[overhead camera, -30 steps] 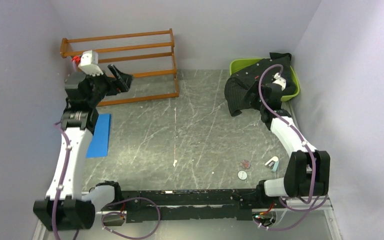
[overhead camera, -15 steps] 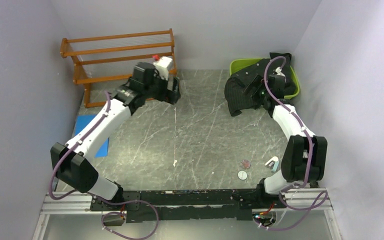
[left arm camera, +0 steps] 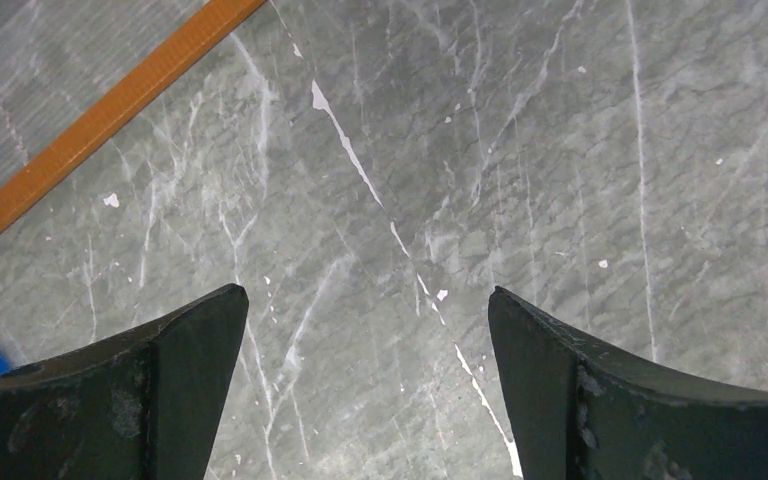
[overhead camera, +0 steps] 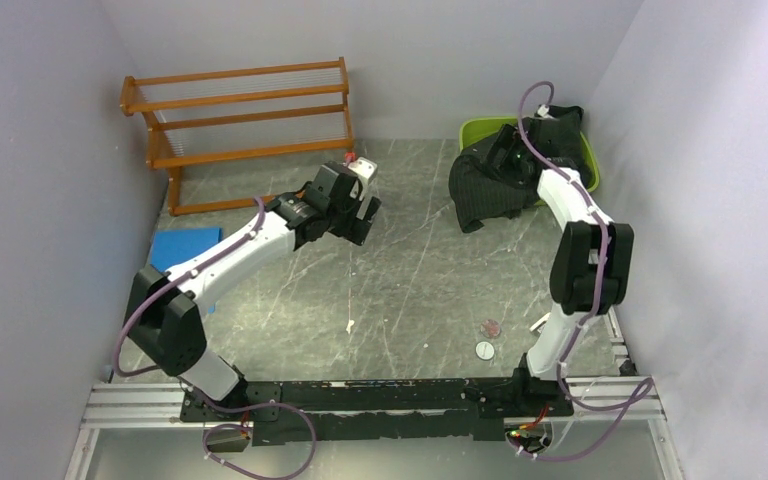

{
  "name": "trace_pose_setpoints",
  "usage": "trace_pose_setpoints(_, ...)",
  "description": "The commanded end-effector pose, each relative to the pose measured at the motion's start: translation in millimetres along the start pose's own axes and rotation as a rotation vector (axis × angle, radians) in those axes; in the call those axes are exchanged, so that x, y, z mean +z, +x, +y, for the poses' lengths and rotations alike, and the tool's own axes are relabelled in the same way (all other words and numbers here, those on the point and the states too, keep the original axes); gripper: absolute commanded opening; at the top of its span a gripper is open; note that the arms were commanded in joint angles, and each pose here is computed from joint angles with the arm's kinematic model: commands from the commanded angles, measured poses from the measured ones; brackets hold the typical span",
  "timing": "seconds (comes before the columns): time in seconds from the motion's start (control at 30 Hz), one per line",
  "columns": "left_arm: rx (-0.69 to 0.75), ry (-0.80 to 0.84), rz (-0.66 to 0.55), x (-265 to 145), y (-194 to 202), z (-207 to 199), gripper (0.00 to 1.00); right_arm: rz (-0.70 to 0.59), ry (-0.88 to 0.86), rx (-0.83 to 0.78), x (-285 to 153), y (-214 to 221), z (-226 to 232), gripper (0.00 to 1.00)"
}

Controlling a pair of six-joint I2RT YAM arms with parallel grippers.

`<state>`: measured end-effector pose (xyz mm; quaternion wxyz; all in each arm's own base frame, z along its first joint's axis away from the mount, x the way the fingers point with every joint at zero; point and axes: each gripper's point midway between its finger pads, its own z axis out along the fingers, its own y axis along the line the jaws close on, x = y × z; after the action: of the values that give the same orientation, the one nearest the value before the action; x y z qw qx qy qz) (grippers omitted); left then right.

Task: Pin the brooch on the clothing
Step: Pick up the clothes from the bin.

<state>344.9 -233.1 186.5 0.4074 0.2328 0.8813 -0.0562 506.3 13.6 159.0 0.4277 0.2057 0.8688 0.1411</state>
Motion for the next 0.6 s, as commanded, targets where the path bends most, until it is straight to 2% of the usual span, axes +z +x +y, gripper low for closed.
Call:
trace_pose_setpoints(0.0, -0.044, -0.015, 0.032, 11.3, -3.0, -2.3, 0.95, 0.034, 0.029, -0.063, 27.2, -14.1, -3.4, 0.94)
trace_pose_setpoints(0.2, -0.054, 0.034, 0.066, 20.5, 2.3, -13.8, 0.95, 0.138, 0.074, -0.042, 78.2, 6.5, -20.0, 0.93)
trace_pose_setpoints(0.33, -0.05, 0.034, 0.076, 23.2, 4.2, -14.5, 0.95, 0.199, 0.038, -0.023, 104.7, 18.6, -17.6, 0.87)
trace_pose_setpoints(0.4, -0.047, 0.018, 0.076, 23.2, 4.5, -11.6, 0.95, 0.216, 0.018, -0.016, 111.4, 21.1, -16.3, 0.78)
trace_pose_setpoints(0.57, -0.038, 0.007, 0.065, 20.0, 1.5, -8.4, 0.95, 0.172, -0.036, -0.019, 105.1, 9.1, -8.0, 0.43)
